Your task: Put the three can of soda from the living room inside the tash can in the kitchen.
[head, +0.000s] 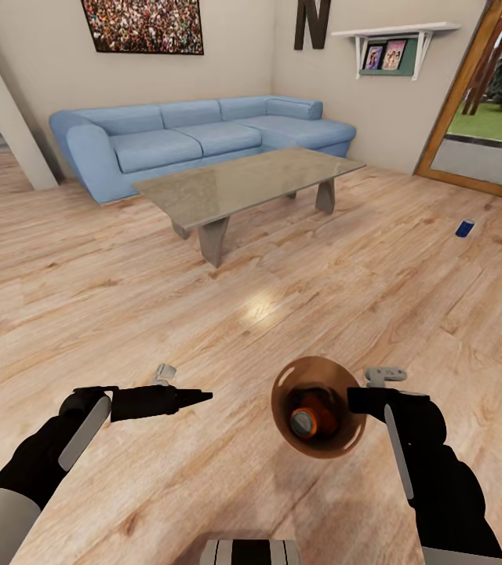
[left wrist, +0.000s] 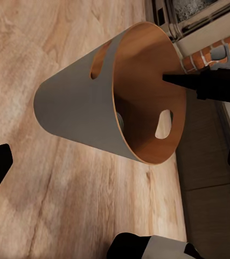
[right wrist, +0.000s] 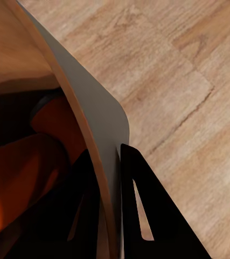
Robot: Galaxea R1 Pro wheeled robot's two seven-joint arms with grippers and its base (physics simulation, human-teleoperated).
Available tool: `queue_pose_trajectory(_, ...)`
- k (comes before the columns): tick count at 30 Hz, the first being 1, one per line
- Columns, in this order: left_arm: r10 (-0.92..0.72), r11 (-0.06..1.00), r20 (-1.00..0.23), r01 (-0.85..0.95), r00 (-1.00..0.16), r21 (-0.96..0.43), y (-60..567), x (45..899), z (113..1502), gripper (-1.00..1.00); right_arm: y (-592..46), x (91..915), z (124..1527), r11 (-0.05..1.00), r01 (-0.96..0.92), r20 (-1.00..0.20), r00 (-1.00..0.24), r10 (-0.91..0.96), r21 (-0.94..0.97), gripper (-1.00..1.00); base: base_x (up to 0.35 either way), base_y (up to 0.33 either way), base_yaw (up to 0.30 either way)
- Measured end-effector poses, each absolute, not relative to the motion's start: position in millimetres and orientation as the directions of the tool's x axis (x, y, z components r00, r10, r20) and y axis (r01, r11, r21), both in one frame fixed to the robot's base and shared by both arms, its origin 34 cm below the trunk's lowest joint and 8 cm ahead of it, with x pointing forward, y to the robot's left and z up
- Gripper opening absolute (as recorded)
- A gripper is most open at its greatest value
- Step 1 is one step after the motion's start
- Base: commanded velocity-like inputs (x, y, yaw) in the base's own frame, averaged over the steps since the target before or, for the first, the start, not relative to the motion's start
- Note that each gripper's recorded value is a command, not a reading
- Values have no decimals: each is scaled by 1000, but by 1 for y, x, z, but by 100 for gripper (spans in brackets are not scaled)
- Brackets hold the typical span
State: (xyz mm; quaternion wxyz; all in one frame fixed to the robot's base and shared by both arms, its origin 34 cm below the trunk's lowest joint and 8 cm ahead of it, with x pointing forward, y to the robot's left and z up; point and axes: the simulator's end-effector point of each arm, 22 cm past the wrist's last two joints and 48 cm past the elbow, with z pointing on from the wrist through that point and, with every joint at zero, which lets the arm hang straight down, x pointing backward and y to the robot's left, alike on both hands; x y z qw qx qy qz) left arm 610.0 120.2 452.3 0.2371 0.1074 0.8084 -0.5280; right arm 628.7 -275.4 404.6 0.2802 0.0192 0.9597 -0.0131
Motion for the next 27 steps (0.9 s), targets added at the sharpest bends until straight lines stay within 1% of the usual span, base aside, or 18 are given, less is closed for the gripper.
queue_pose_trajectory(27, -78, 419, -533, 457, -843, -785, 120, 612, 474, 100, -278, 633, 427, 999, 47, -572, -820, 27, -20, -100, 0, 0, 0)
